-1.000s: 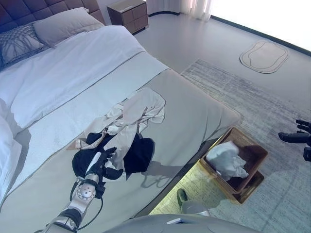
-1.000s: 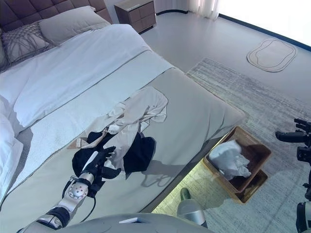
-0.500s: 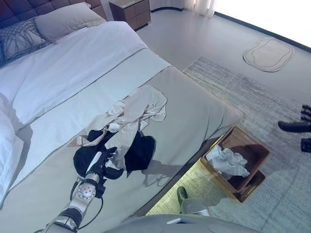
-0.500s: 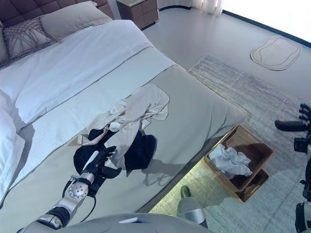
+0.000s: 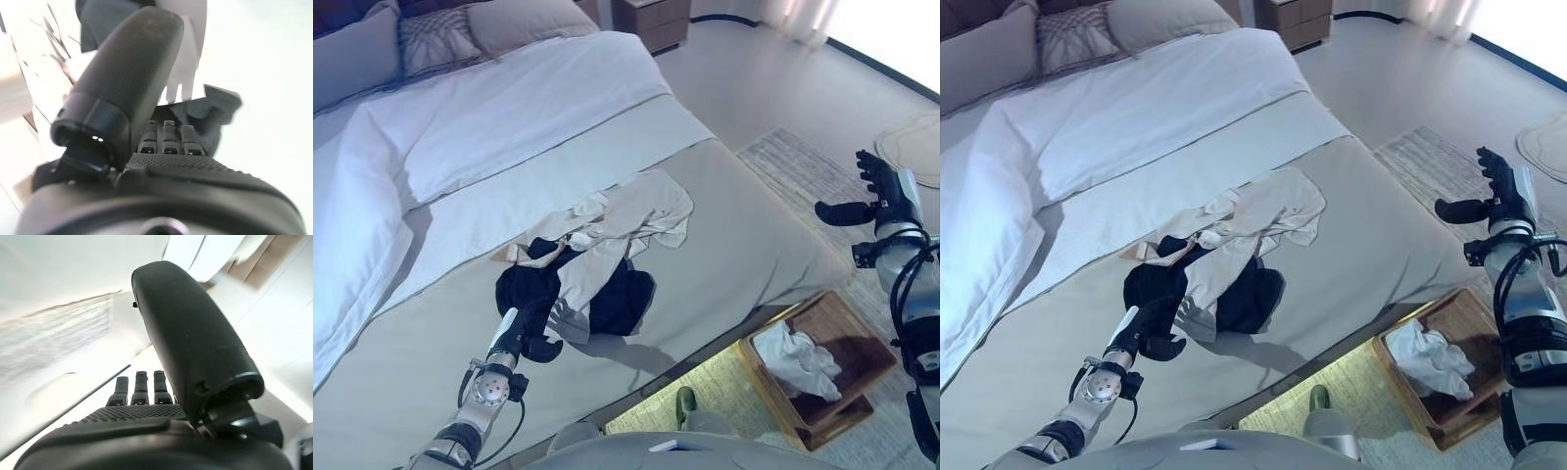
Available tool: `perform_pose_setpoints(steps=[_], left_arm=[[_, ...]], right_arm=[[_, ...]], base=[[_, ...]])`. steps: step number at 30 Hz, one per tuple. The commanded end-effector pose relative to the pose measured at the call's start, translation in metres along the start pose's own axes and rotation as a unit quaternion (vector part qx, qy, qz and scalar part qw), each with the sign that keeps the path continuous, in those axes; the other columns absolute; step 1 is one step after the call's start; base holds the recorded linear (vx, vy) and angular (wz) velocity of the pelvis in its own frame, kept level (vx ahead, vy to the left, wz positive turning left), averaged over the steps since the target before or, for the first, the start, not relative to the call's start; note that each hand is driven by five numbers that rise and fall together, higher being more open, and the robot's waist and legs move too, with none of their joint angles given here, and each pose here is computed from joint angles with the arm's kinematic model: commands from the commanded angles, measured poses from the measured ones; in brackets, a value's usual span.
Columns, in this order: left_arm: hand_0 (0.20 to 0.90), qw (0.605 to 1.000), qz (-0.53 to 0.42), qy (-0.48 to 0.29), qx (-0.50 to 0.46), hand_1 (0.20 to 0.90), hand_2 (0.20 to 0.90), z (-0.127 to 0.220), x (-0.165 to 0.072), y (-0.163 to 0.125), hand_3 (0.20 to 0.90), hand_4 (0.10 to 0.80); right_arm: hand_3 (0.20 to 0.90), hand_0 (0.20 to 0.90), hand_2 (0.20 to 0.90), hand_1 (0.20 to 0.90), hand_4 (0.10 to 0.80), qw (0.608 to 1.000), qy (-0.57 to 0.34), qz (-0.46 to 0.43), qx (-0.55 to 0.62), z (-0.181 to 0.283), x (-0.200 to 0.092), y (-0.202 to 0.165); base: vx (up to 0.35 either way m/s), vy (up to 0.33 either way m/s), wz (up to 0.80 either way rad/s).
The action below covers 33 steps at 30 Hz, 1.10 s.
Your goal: Pick up the clothes from the bed and place them into the basket
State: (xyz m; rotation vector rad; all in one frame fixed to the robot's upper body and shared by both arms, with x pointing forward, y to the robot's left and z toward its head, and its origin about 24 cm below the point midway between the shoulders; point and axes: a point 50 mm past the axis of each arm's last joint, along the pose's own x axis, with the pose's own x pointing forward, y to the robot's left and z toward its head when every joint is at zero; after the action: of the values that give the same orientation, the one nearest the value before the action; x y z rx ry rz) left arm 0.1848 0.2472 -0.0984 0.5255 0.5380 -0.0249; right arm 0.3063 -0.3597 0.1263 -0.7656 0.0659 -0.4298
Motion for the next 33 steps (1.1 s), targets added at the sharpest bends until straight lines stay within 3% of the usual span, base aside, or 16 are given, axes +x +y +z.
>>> perform_pose_setpoints(steps=[1, 9, 18, 24, 33], left_arm=[[0.900, 0.996, 0.047, -0.070, 0.018, 0.900, 0.900, 0.025, 0.008, 0.027, 0.900, 0.800], [0.900, 0.996, 0.023, -0.079, 0.036, 0.900, 0.900, 0.023, 0.004, 0.021, 0.900, 0.800], [0.900, 0.985, 0.022, -0.166, 0.030, 0.900, 0.900, 0.061, 0.013, 0.022, 0.900, 0.800], [0.900, 0.972, 0.030, -0.231, 0.017, 0.900, 0.900, 0.079, 0.007, 0.024, 0.900, 0.800], [0.900, 0.963, 0.038, -0.266, 0.002, 0.900, 0.900, 0.084, -0.003, 0.026, 0.900, 0.800]], right_arm=[[0.900, 0.900, 0.900, 0.900, 0.800, 0.992, -0.109, -0.055, -0.021, 0.068, 0.026, -0.027], [0.900, 0.900, 0.900, 0.900, 0.800, 0.991, -0.116, -0.049, -0.054, 0.095, 0.039, -0.029], [0.900, 0.900, 0.900, 0.900, 0.800, 0.980, -0.152, -0.109, -0.067, 0.154, 0.054, -0.059], [0.900, 0.900, 0.900, 0.900, 0.800, 0.978, -0.144, -0.122, -0.089, 0.167, 0.059, -0.065], [0.900, 0.900, 0.900, 0.900, 0.800, 0.983, -0.118, -0.114, -0.083, 0.166, 0.063, -0.060]], base=[[0.081, 0.016, 0.26], [0.076, 0.023, 0.28], [-0.149, 0.048, 0.25], [-0.056, 0.019, 0.28], [0.059, -0.014, 0.22]])
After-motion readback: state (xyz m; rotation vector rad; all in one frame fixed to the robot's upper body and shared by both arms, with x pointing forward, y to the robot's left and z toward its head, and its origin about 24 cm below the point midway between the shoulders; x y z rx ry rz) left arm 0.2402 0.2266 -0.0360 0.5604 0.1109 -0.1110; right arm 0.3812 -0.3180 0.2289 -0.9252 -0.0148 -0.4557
